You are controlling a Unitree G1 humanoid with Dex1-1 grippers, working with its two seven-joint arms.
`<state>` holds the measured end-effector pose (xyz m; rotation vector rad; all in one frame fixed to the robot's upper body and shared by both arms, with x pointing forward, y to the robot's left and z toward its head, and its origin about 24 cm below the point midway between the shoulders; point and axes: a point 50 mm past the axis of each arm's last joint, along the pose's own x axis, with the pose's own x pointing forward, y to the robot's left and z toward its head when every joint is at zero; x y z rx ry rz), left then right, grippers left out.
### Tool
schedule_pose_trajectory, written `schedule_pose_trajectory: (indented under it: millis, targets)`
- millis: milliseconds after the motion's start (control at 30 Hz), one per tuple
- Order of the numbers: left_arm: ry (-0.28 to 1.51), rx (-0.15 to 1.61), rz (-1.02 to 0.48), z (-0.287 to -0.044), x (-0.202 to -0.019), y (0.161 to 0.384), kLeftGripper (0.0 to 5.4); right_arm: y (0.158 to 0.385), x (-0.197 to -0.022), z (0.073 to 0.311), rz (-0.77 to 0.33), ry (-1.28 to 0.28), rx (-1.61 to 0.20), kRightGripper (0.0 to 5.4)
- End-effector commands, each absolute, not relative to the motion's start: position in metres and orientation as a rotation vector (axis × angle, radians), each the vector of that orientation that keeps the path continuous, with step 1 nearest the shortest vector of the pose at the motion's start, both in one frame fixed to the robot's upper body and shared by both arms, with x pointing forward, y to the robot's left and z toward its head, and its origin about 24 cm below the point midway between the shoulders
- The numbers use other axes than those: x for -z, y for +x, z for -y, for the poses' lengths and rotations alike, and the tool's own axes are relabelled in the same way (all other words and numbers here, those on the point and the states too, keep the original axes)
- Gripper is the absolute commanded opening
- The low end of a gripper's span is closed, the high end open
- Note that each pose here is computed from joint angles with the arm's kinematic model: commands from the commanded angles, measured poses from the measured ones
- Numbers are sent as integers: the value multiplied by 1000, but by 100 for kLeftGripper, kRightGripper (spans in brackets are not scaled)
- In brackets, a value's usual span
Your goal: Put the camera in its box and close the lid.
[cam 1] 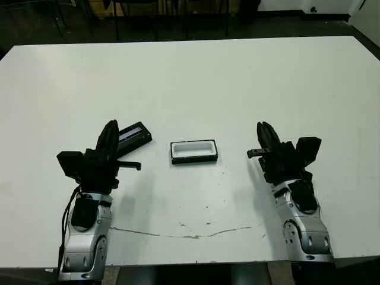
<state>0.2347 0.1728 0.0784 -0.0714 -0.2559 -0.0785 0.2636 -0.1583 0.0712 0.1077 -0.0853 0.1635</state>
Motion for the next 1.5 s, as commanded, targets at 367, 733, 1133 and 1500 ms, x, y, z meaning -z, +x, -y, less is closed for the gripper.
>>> schedule_pose_trajectory:
  millis: [367, 733, 1133, 1500]
  targets:
    - [-72, 71, 228, -173, -73, 233, 2, 262, -66, 163, 46, 96, -176, 0]
    - [-72, 69, 222, -172, -74, 231, 2, 264, -129, 229, 123, -62, -454, 0]
    - [-60, 69, 232, -170, -73, 232, 0, 276, -168, 310, -51, -334, -739, 182]
    - [-68, 65, 228, -170, -74, 232, 0, 280, -154, 321, -278, -277, -1027, 372]
